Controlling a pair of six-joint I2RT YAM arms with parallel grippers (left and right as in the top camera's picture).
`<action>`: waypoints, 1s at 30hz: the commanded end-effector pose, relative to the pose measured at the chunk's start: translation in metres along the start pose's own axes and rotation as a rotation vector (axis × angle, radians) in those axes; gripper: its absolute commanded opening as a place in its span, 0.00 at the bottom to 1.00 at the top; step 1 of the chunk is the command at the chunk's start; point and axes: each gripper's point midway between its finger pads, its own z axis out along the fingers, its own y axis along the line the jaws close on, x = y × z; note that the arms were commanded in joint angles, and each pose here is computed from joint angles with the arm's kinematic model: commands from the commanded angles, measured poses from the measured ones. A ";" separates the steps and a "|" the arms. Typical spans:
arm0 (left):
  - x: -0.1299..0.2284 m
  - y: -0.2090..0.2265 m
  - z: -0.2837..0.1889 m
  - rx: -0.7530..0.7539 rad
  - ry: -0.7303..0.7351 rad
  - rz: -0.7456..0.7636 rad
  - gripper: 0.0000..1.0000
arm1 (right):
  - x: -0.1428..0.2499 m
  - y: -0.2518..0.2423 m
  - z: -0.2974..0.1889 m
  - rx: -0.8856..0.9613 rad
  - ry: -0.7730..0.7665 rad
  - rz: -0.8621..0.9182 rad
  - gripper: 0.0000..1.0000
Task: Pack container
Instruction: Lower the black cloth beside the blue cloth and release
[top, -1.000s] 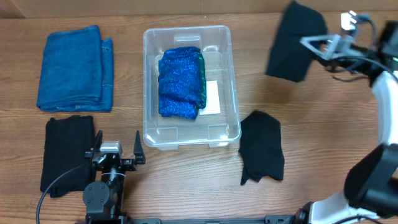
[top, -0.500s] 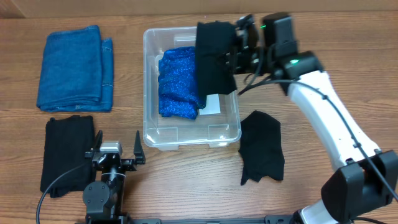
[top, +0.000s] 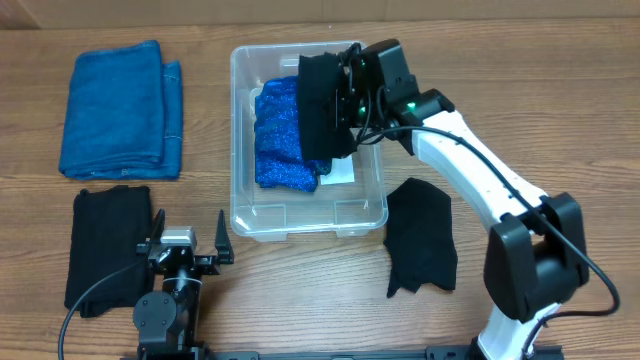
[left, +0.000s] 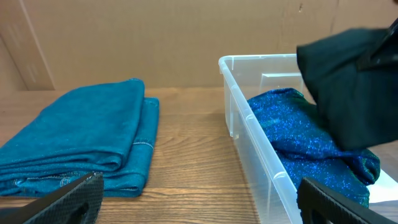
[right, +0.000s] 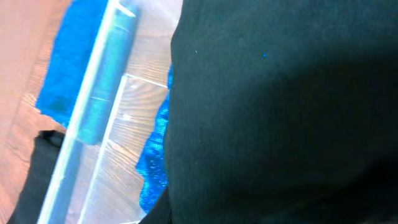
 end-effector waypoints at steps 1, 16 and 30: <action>0.000 0.001 0.000 -0.006 -0.003 0.019 1.00 | -0.006 -0.003 0.006 0.007 -0.018 0.004 0.10; 0.000 0.001 0.000 -0.006 -0.003 0.019 1.00 | -0.004 -0.044 0.022 0.189 -0.039 0.018 0.69; 0.000 0.001 0.000 -0.006 -0.003 0.019 1.00 | -0.060 -0.023 -0.025 0.280 -0.111 -0.062 0.79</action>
